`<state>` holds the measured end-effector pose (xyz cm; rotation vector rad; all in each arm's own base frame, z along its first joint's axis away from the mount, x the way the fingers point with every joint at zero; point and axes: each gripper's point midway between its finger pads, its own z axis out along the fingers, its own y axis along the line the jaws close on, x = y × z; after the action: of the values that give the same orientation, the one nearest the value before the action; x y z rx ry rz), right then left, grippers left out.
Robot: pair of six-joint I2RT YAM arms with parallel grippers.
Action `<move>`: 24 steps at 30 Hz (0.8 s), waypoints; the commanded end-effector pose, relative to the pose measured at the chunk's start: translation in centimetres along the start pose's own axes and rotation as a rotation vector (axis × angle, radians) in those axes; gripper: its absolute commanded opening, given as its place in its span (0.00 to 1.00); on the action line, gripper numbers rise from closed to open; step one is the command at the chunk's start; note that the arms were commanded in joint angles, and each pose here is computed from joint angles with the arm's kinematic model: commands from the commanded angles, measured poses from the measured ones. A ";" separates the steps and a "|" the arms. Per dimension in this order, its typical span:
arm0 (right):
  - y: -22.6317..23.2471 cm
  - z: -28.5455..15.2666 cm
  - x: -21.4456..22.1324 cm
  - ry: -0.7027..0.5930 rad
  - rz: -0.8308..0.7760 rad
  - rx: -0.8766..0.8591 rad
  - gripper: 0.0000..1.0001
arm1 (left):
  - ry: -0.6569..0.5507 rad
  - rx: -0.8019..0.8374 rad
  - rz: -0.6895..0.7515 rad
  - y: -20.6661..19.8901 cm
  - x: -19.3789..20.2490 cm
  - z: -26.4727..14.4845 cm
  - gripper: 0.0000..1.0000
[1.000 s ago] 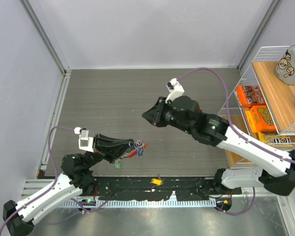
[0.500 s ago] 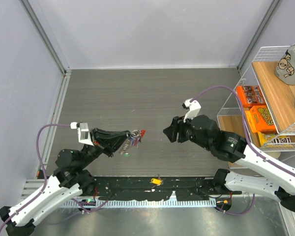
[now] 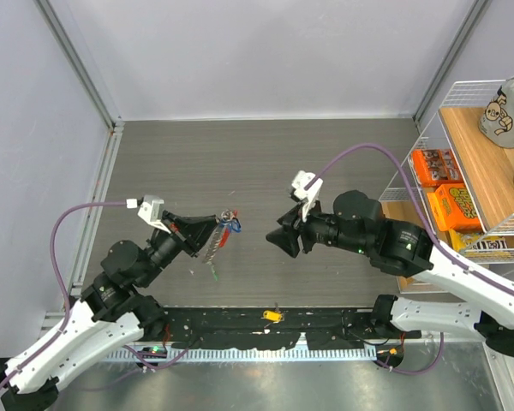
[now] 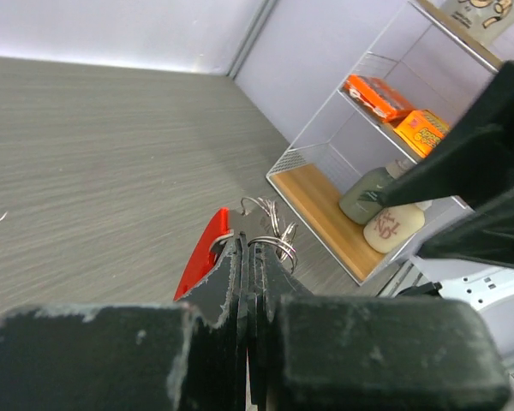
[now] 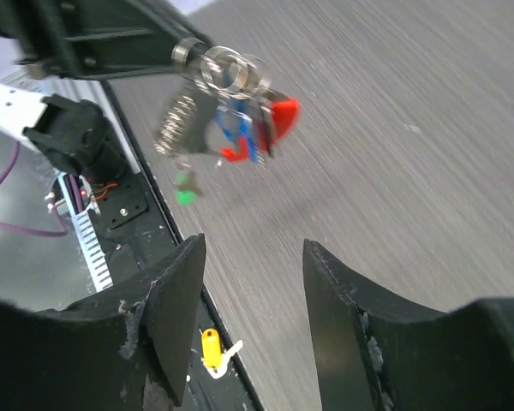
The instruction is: Put the keys on the keyring
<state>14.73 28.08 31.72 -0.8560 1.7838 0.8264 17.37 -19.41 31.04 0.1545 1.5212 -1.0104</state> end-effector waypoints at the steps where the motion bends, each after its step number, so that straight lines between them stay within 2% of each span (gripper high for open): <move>1: 3.2 0.1 -4.2 -0.120 -0.226 -0.131 0.55 | -0.042 -0.042 -0.054 -0.4 -2.4 0.0 0.00; 7: 5.4 0.8 -6.1 -0.267 -0.430 -0.201 0.53 | -0.056 -0.015 -0.145 -1.0 -2.4 -0.2 0.00; 13: 7.4 2.8 -6.5 -0.302 -0.615 -0.233 0.51 | -0.099 0.021 -0.249 -1.9 -3.4 -0.8 0.00; 20: 10.1 3.7 -7.3 -0.397 -0.723 -0.262 0.49 | -0.127 0.059 -0.397 -2.8 -4.2 -1.4 0.00; 24: 10.6 4.5 -8.2 -0.426 -0.765 -0.206 0.47 | -0.159 0.082 -0.483 -3.1 -4.7 -1.8 0.00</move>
<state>9.73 38.04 35.53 -1.3807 1.0143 0.6879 15.92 -18.57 33.22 -0.1425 1.5281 -1.2806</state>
